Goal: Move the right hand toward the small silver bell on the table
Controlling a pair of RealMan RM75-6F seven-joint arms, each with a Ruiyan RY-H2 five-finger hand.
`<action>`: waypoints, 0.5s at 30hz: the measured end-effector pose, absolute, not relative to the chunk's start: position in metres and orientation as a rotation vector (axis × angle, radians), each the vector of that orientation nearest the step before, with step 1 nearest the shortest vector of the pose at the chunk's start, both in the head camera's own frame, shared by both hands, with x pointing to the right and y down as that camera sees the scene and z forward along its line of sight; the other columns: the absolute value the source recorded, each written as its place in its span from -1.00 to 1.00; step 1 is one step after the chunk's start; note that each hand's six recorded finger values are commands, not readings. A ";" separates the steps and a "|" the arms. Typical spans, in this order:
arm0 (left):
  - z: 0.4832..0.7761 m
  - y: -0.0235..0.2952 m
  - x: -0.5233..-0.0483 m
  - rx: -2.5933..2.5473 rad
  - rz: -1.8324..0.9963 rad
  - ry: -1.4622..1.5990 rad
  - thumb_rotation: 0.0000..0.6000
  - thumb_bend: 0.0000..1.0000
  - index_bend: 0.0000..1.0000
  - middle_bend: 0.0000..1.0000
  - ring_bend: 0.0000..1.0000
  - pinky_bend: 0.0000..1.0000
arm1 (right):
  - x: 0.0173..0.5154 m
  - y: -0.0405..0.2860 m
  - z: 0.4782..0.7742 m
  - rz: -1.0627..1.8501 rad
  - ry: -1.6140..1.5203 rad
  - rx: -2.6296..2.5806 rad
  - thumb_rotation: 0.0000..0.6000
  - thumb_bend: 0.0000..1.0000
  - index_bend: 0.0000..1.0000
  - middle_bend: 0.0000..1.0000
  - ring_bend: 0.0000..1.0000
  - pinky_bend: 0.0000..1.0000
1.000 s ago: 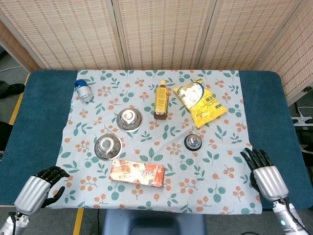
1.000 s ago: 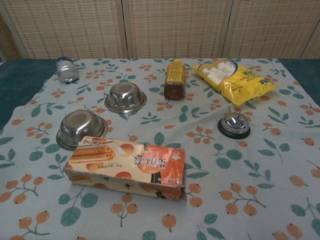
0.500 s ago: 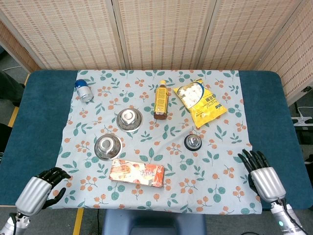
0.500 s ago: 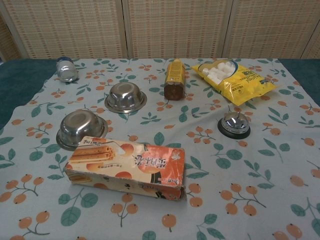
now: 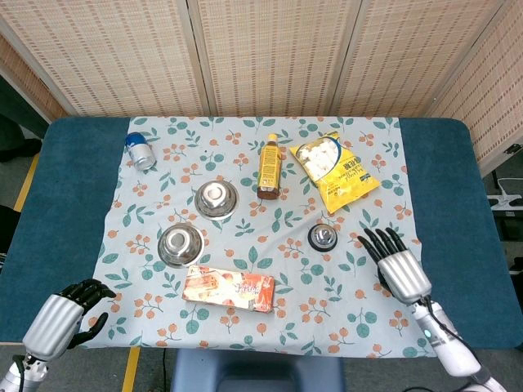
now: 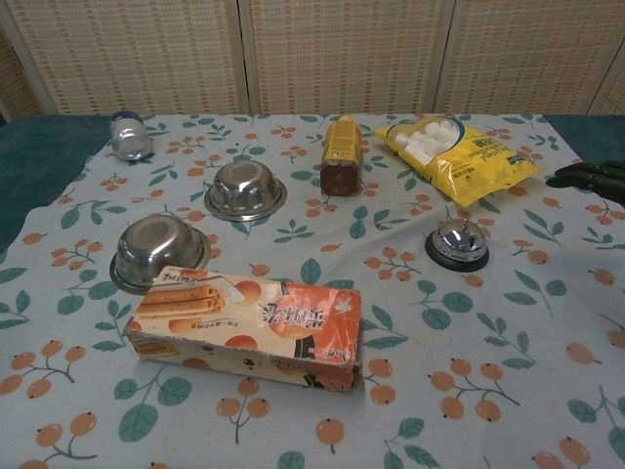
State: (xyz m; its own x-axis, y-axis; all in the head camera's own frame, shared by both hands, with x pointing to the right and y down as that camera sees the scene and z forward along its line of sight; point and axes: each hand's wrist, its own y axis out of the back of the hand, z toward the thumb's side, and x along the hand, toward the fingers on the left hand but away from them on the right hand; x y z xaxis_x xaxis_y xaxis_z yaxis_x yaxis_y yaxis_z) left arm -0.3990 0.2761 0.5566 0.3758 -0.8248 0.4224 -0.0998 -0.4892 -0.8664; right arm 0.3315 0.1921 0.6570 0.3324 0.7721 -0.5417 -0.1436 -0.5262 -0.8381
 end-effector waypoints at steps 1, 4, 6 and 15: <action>0.556 0.276 -0.399 -1.852 -1.168 0.806 1.00 -0.14 -0.26 -0.25 -0.44 -0.05 | 0.326 0.188 0.663 1.322 -0.566 -1.747 1.00 0.84 -1.00 -1.00 -1.00 -0.97; 0.556 0.275 -0.400 -1.851 -1.168 0.814 1.00 -0.14 -0.26 -0.25 -0.44 -0.05 | 0.312 0.175 0.680 1.308 -0.556 -1.781 1.00 0.84 -1.00 -1.00 -1.00 -0.97; 0.556 0.275 -0.400 -1.854 -1.168 0.812 1.00 -0.14 -0.26 -0.24 -0.44 -0.05 | 0.303 0.170 0.692 1.308 -0.539 -1.789 1.00 0.84 -1.00 -1.00 -1.00 -0.97; 0.555 0.276 -0.399 -1.862 -1.155 0.811 1.00 -0.14 -0.26 -0.21 -0.44 -0.05 | 0.261 0.157 0.738 1.305 -0.489 -1.850 1.00 0.84 -1.00 -1.00 -1.00 -0.97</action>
